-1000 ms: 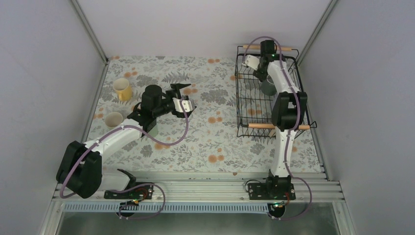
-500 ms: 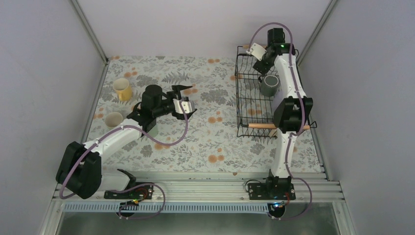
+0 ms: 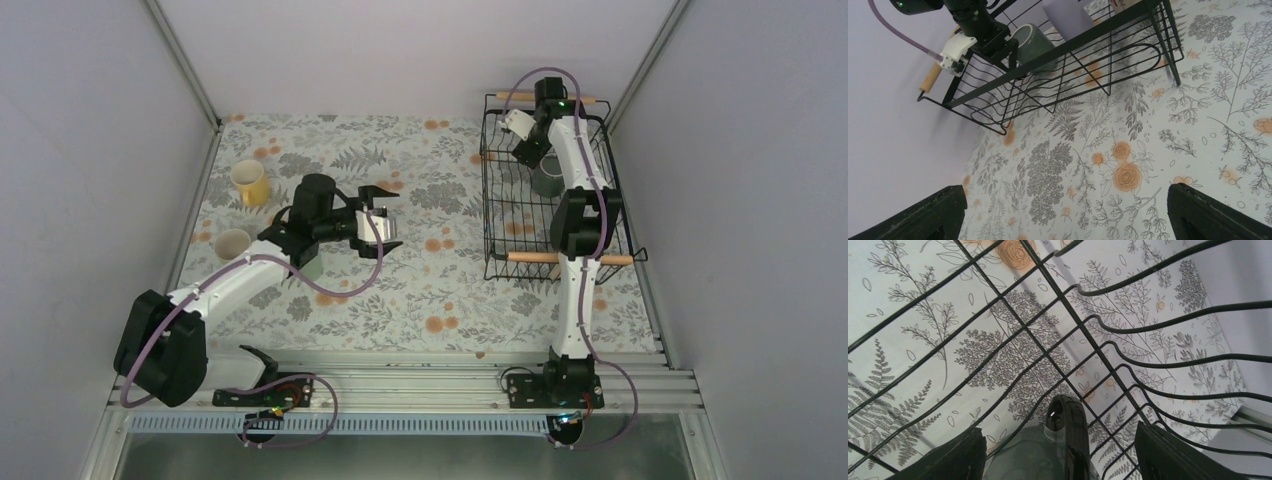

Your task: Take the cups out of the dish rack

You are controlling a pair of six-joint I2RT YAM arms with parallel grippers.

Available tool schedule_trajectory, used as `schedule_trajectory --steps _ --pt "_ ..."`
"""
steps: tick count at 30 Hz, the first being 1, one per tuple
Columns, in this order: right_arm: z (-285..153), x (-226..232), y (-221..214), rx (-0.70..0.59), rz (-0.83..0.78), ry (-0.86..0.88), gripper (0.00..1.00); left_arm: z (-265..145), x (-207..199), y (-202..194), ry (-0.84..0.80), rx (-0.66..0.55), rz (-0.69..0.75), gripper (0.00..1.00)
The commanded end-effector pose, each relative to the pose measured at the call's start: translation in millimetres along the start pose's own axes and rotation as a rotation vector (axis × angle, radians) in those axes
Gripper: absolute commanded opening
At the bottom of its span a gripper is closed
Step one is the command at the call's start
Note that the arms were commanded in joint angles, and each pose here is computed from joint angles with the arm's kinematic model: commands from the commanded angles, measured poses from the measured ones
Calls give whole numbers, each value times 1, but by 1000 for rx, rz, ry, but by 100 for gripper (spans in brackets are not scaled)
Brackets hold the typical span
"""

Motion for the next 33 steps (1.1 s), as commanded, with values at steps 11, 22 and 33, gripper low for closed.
schedule_trajectory --steps 11,22,33 --pt "38 -1 -17 117 45 -6 88 12 -8 -1 -224 -42 -52 100" --pt "44 16 -29 196 50 88 28 11 -8 1 -242 -45 -46 100" --pt "12 14 -21 131 75 103 3 9 -8 1 -238 -39 -44 100"
Point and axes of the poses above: each gripper's point midway between its finger pads, its own z axis out along the fingers, its own x axis along the line the jaws close on, y = z × x, the point moved 9 cm from there along -z, back along the fingers, and after that the axes turned 3 degrees about -z, right-handed, at the moved point
